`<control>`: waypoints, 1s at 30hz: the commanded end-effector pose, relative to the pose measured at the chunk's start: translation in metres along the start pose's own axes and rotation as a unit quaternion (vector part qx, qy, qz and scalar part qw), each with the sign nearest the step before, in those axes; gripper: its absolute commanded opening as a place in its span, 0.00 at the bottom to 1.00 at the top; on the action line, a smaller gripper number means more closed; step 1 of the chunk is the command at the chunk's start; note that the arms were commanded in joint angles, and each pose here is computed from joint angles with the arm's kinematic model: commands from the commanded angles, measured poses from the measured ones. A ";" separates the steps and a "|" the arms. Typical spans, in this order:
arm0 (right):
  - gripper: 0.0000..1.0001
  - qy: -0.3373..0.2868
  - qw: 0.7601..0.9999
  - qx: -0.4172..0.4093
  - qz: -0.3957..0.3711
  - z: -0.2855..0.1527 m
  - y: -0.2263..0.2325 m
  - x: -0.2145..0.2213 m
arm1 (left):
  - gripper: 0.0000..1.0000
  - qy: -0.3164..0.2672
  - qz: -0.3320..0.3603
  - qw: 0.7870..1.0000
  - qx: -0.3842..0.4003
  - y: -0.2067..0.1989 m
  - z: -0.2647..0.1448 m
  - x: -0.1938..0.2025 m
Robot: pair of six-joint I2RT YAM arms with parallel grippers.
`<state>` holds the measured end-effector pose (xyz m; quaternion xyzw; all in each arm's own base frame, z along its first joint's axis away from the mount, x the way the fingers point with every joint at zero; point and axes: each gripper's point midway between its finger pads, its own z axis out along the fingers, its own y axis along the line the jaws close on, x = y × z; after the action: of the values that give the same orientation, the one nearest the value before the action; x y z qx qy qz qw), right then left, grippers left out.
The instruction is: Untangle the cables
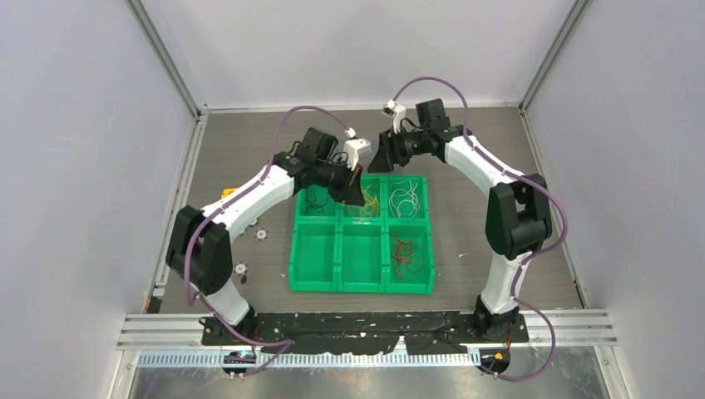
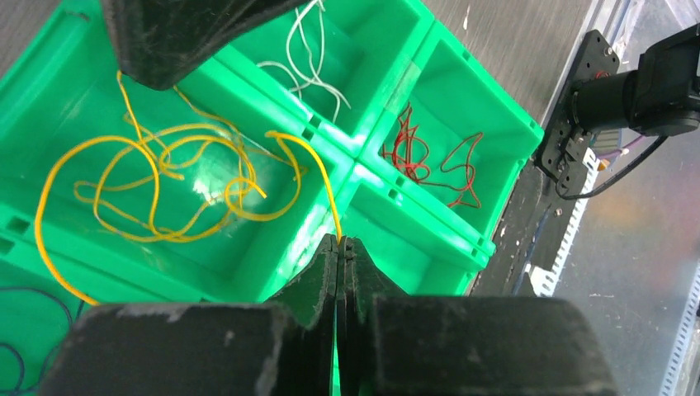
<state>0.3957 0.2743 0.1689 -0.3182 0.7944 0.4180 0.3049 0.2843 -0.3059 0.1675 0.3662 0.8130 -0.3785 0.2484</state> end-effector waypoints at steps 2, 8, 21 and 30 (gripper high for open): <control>0.65 -0.021 0.998 0.004 -0.054 -0.039 0.015 -0.024 | 0.00 -0.032 0.044 0.998 0.021 -0.004 0.020 -0.039; 0.66 -0.013 0.998 0.014 -0.053 -0.059 0.010 -0.024 | 0.16 -0.053 0.080 0.995 -0.005 0.013 0.028 -0.056; 0.69 0.015 0.996 0.006 -0.084 -0.063 0.031 -0.013 | 0.67 -0.141 0.119 0.980 -0.071 0.013 -0.060 -0.095; 0.71 0.015 0.985 0.128 -0.117 -0.031 -0.016 -0.055 | 0.81 -0.190 0.034 0.965 -0.175 0.056 -0.165 -0.076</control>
<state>0.3707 0.2554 0.2003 -0.3932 0.7922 0.3534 0.3048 0.3600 -0.2105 0.2905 0.2894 0.7754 -0.3112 0.4670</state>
